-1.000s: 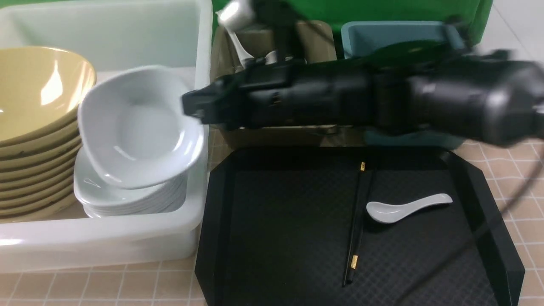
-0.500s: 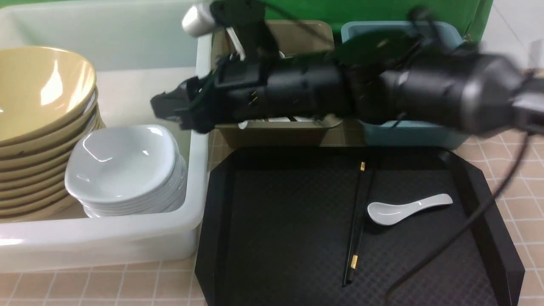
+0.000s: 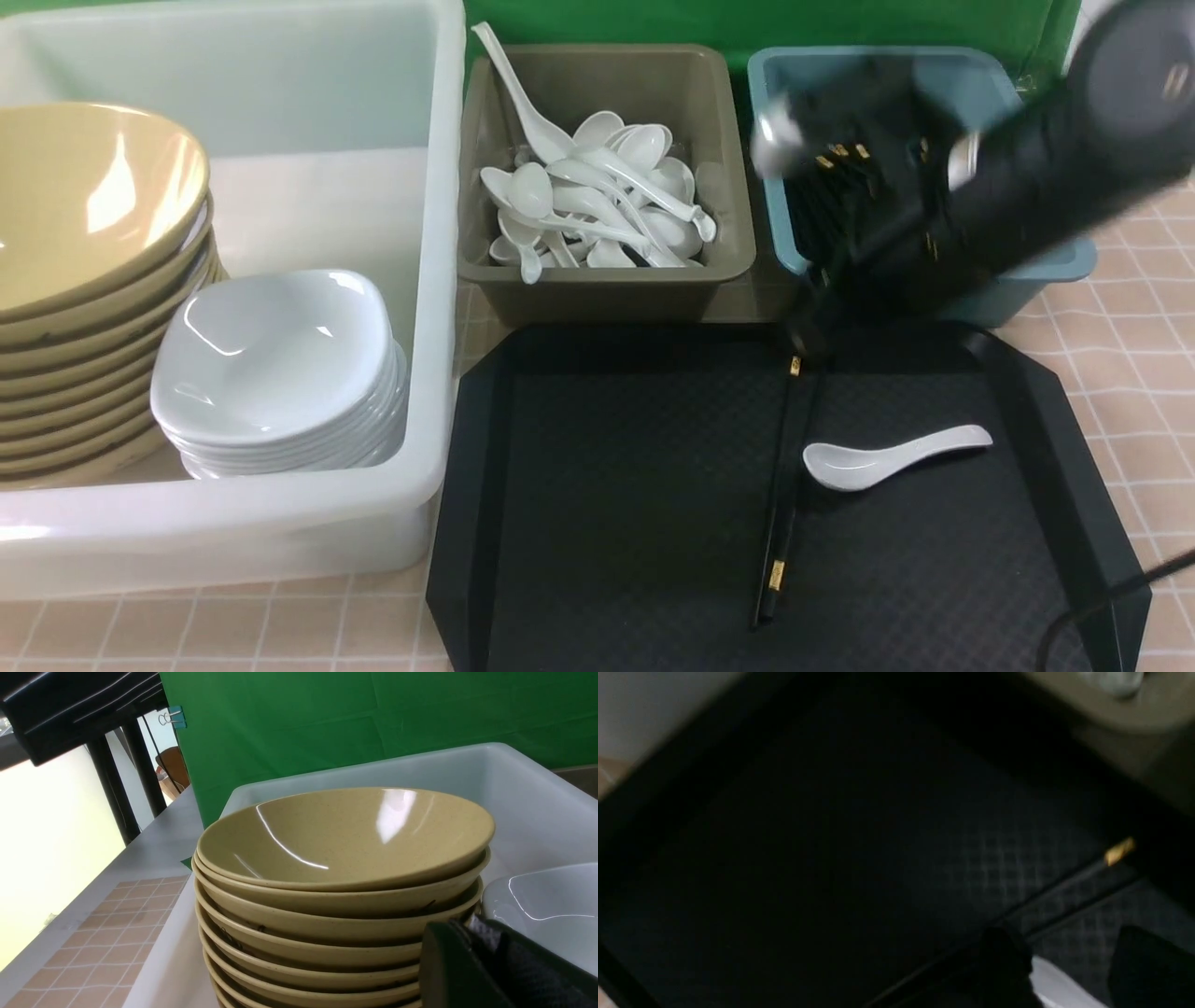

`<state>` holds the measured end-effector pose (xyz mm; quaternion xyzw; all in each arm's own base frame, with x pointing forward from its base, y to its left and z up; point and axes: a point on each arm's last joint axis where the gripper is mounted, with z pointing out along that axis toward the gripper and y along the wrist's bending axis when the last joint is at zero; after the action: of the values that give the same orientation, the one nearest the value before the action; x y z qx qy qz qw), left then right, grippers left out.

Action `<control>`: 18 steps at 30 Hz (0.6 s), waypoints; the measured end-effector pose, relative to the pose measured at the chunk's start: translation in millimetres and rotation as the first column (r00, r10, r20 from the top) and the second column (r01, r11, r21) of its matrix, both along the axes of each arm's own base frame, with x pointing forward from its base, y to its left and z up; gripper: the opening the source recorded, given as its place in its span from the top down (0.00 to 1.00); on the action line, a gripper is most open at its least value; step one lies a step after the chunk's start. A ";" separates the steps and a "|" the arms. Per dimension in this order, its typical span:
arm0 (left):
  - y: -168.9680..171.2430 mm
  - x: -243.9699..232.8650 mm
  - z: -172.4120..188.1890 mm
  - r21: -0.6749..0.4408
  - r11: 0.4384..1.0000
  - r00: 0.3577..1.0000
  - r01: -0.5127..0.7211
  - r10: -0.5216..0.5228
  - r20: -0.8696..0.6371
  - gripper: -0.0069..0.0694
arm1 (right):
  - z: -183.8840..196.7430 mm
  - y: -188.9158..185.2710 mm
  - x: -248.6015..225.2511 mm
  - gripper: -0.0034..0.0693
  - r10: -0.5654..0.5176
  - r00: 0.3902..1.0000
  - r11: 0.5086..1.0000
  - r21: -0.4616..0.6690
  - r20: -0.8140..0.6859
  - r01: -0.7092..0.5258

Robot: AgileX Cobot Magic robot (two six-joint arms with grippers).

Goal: On brown table put chopsticks spoon bowls plates into blue grey white boxes.
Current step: 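Reach down and grasp the white spoon resting in the bowl with the right gripper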

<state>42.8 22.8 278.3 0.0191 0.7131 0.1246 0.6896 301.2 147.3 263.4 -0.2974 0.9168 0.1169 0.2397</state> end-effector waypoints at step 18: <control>-0.1 0.0 0.2 0.001 1.000 1.000 0.001 -0.001 0.002 0.90 | -101.2 -4.1 9.9 0.48 -0.097 0.993 0.994 -0.058 -0.062 0.093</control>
<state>42.9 22.8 278.5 0.0198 0.7125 0.1248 0.6902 311.1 143.2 162.2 -0.2558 0.9401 0.0897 0.2066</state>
